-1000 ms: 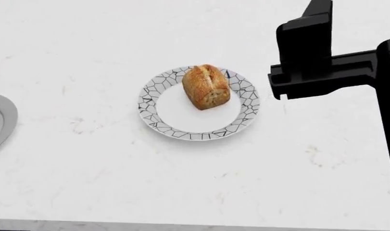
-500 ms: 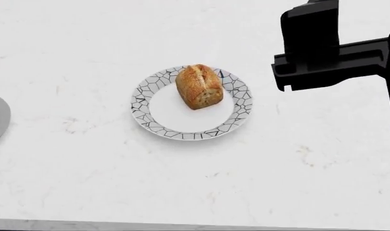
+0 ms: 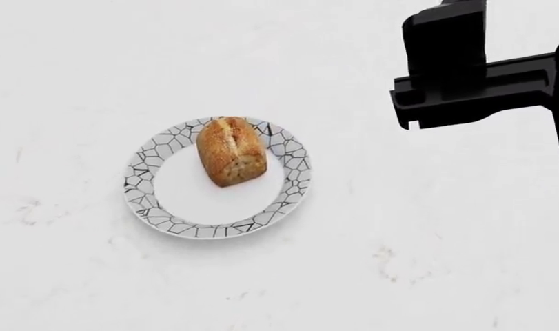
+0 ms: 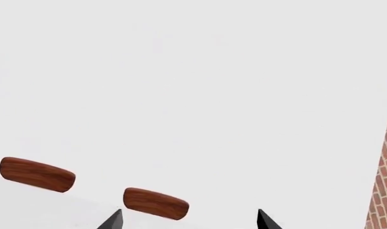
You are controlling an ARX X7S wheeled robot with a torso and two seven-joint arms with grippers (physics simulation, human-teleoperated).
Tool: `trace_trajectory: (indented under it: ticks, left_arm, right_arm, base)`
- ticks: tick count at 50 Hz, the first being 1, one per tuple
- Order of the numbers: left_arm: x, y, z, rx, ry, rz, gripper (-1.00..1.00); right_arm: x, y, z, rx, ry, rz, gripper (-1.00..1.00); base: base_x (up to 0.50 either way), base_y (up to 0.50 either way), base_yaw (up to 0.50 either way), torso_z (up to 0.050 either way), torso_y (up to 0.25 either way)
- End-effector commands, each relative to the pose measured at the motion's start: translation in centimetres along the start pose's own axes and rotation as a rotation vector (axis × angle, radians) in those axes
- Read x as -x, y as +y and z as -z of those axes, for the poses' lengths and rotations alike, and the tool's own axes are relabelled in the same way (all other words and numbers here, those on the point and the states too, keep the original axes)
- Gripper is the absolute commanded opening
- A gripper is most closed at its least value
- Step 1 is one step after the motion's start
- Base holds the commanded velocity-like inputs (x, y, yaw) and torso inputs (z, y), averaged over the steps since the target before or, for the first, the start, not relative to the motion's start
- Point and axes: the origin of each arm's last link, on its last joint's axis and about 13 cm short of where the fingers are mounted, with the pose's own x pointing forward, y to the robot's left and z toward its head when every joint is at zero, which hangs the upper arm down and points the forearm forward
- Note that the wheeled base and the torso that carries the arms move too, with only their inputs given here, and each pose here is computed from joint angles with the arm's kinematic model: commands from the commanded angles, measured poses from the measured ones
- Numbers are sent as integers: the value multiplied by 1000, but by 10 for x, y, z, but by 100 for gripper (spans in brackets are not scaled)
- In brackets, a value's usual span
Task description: Place all breads on the cutting board.
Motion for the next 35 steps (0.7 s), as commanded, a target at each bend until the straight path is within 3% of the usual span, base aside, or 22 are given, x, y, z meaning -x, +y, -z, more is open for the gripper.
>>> trace_trajectory:
  ticks: [1,13,35]
  left_arm:
    - [0,-1,-3,-6,14,-13,100]
    - [2,-1,-7,1,-16,-24,100]
    - [-6,-18,-20,-54,56,22,100]
  right_arm:
    - [1,0,0,3,-2,-1,100]
    - [1,0,0,-9,4,-1,100]
    - [0,1,6,-10,13,-5,100]
  base:
    - [340,-242,0,0,0]
    - [339,-359,0,0,0]
    - [331,-343,0,0,1]
